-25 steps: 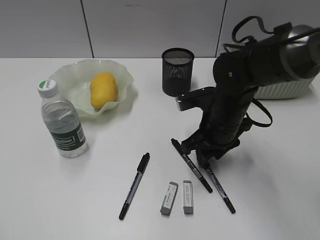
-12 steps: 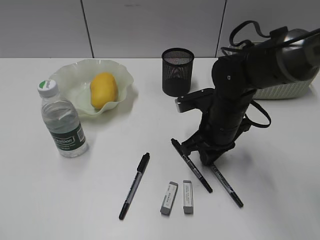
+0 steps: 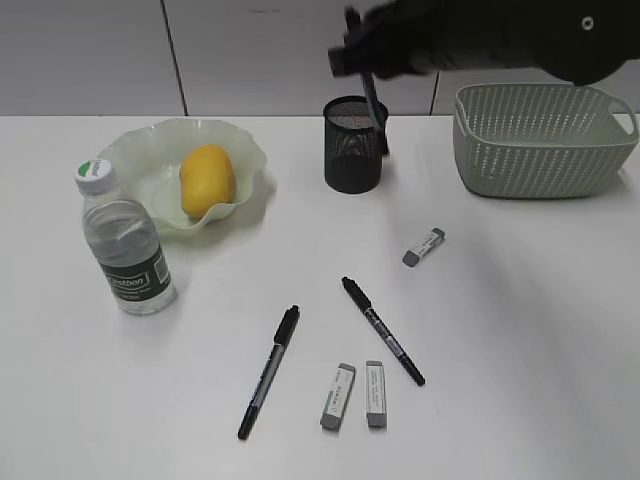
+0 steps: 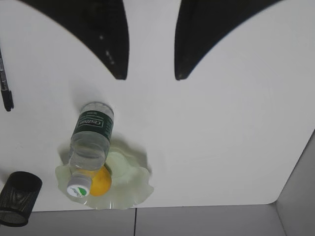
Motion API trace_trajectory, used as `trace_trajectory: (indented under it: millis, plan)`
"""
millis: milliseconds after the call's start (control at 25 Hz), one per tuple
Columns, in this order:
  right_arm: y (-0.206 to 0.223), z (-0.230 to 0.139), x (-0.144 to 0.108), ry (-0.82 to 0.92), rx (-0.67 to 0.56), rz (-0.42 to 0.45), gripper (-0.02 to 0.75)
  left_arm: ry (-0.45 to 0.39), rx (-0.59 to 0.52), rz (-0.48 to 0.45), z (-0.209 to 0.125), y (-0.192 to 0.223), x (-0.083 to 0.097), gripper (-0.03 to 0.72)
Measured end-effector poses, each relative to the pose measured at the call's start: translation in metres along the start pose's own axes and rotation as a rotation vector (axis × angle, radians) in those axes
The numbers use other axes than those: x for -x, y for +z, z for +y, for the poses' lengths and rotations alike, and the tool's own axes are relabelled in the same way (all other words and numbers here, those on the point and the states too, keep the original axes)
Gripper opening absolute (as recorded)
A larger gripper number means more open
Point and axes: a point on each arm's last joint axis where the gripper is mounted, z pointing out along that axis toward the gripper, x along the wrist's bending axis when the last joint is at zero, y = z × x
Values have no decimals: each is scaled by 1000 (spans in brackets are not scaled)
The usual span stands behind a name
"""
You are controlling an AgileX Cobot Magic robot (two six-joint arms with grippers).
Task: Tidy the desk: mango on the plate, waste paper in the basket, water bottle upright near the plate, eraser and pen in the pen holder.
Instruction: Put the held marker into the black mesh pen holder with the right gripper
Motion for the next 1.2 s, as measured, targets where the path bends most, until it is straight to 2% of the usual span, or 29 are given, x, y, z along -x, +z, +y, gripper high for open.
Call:
trace_trajectory:
  millis: [120,240,400,600,800,1080,1200]
  plan:
    - [15,4,-1,-76,247,-3,138,0,0,0,0,0,0,237]
    - [38,-20,7,-36,335,-110,138,0,0,0,0,0,0,237]
    - [67,-60,21,-4,335,-234,138,0,0,0,0,0,0,237]
    - [91,-72,34,6,354,-288,138,0,0,0,0,0,0,237]
    - [104,-81,38,13,345,-301,138,0,0,0,0,0,0,237]
    - [115,-110,38,34,220,-291,141,0,0,0,0,0,0,237]
    - [115,-110,38,36,217,-292,200,0,0,0,0,0,0,237]
